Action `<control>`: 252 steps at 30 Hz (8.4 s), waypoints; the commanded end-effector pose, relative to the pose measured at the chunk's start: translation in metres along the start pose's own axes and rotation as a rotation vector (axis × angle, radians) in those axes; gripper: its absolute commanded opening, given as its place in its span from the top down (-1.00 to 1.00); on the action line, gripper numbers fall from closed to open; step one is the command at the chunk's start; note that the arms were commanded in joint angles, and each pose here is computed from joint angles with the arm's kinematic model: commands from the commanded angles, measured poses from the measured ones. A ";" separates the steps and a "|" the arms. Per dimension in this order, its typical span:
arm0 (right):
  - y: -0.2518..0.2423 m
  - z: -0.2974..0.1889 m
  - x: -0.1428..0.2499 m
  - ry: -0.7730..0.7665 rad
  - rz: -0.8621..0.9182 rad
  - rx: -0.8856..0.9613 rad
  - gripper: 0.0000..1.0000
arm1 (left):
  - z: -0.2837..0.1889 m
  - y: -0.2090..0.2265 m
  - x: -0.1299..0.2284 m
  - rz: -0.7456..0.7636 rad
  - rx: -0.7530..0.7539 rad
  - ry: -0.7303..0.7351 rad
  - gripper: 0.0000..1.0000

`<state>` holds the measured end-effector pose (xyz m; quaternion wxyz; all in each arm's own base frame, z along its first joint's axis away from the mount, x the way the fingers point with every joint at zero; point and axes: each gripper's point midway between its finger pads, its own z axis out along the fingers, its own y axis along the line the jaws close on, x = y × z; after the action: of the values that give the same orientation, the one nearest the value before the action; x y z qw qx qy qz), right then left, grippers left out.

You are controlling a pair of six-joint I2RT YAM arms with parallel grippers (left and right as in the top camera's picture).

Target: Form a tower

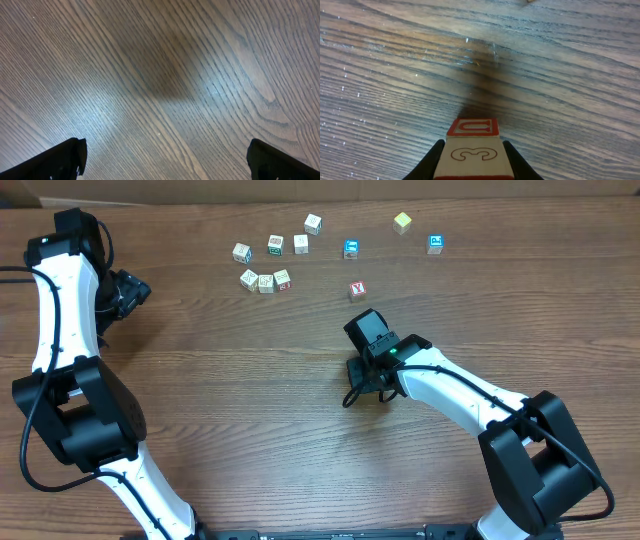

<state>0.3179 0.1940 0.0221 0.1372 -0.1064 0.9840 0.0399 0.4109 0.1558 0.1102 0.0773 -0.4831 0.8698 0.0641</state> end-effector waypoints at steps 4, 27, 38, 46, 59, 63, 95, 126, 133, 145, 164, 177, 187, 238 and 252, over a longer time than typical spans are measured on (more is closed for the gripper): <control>0.000 0.001 0.005 0.011 -0.086 0.005 0.42 | -0.003 -0.004 -0.002 0.013 0.007 -0.011 -0.99; 0.005 0.001 0.005 0.016 -0.129 -0.025 0.40 | -0.003 -0.004 -0.002 0.013 0.007 -0.011 -0.99; 0.004 0.001 0.008 0.029 -0.130 -0.021 -0.04 | -0.003 -0.004 -0.002 0.013 0.007 -0.011 -0.99; 0.003 0.001 0.008 0.027 -0.137 -0.014 0.24 | -0.003 -0.004 -0.002 0.013 0.007 -0.011 -0.99; 0.003 0.001 0.009 0.031 -0.082 -0.013 0.54 | -0.002 -0.004 -0.002 0.012 0.006 -0.011 -0.99; 0.003 0.001 0.009 0.031 -0.039 -0.012 0.57 | -0.003 -0.004 -0.002 0.013 0.007 -0.011 -0.99; 0.003 -0.062 -0.065 -0.103 0.019 0.037 -0.76 | -0.003 -0.004 -0.002 0.013 0.007 -0.011 -0.99; -0.019 -0.090 0.046 0.425 0.238 0.031 0.92 | -0.003 -0.004 -0.002 0.013 0.007 -0.011 -0.99; -0.022 -0.122 0.041 0.320 0.225 0.004 0.92 | -0.003 -0.004 -0.002 0.013 0.007 -0.011 -0.99; -0.008 -0.115 0.051 0.107 0.206 -0.162 0.93 | -0.002 -0.004 -0.002 0.012 0.006 -0.011 -0.99; 0.012 -0.052 0.043 0.111 0.183 -0.210 0.93 | -0.002 -0.004 -0.002 0.012 0.006 -0.011 -0.99; 0.011 -0.051 0.033 0.065 0.180 -0.201 0.93 | -0.003 -0.004 -0.002 0.013 0.007 -0.011 -0.99; 0.013 -0.051 0.027 0.043 0.178 -0.210 0.93 | -0.003 -0.004 -0.002 0.013 0.007 -0.011 -0.99; 0.007 -0.050 0.020 0.008 0.179 -0.176 0.92 | -0.003 -0.004 -0.002 0.013 0.007 -0.011 -0.99; 0.008 -0.051 0.017 -0.004 0.178 -0.181 0.92 | -0.003 -0.004 -0.002 0.013 0.007 -0.011 -0.99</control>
<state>0.2866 0.1939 0.0662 0.1214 -0.0302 0.9812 0.1473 0.4109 0.1556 0.1102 0.0773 -0.4829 0.8699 0.0641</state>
